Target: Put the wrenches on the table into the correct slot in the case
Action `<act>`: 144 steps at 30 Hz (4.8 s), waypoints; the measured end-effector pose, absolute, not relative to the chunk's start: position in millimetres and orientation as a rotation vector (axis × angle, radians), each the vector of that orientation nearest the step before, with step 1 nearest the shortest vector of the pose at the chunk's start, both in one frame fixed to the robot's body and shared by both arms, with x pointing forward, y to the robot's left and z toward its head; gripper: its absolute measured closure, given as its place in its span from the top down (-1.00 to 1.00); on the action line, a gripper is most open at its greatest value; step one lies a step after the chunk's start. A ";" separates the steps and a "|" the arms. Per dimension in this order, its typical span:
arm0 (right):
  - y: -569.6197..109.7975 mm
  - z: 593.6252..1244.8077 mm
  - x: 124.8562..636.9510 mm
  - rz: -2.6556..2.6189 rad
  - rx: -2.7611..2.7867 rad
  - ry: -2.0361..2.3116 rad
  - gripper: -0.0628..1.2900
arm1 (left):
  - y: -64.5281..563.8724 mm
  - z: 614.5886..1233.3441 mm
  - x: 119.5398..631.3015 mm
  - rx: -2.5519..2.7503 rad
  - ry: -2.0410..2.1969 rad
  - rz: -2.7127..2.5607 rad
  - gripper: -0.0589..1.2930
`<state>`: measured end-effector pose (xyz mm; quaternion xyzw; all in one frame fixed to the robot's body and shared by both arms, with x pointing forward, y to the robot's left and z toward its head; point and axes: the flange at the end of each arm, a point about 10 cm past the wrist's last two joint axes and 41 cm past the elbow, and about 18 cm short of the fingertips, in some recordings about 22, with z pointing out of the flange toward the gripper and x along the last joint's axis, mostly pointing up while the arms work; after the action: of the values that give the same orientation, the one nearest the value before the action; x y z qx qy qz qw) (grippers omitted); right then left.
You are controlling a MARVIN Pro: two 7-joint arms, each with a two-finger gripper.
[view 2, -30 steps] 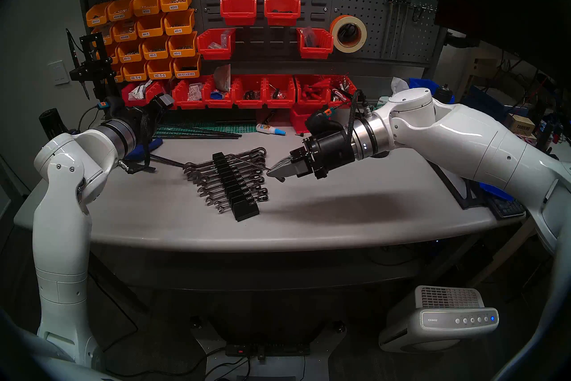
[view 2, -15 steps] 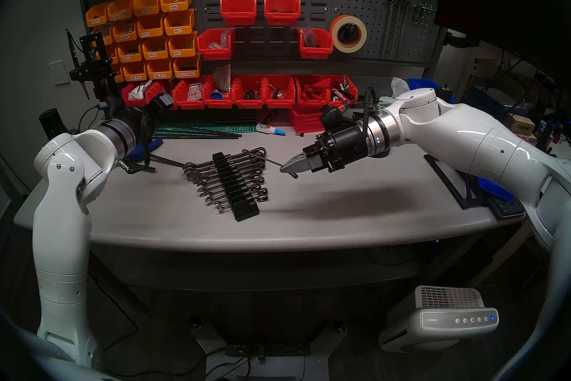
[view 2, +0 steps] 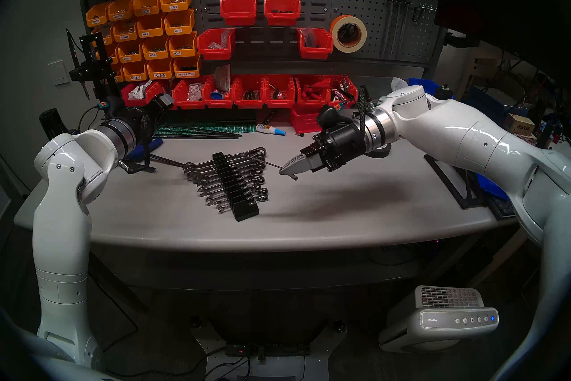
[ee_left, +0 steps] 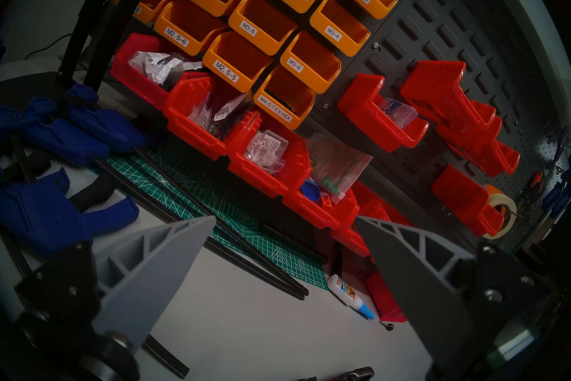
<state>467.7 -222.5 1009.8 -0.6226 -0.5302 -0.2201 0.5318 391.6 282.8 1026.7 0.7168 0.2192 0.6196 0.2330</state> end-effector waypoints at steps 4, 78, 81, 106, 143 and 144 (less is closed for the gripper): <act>-218.8 1004.0 474.2 -0.510 -1.514 -1.275 -0.96 | 282.8 1026.7 391.6 1.969 0.602 1.702 0.91; -188.1 1006.7 488.2 -0.440 -1.504 -1.381 -0.96 | 272.5 1025.2 348.1 2.123 0.034 1.530 -0.94; -188.9 1007.4 485.9 -0.433 -1.503 -1.379 -0.96 | 272.3 1020.7 347.7 2.127 -0.009 1.510 -0.94; -200.5 1012.4 475.8 -0.414 -1.511 -1.355 -0.96 | 257.7 970.6 351.4 2.155 -0.270 1.295 -0.94; -213.0 1013.8 470.8 -0.426 -1.508 -1.344 -0.96 | 239.5 935.6 348.2 2.157 -0.322 1.254 -0.94; -213.4 1013.8 470.4 -0.426 -1.508 -1.344 -0.96 | 239.1 935.4 348.9 2.156 -0.322 1.257 -0.94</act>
<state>470.4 -213.4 1013.8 -0.6269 -0.5589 -0.1770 0.5131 348.9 239.1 935.4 0.8152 -0.1219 0.4752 0.3077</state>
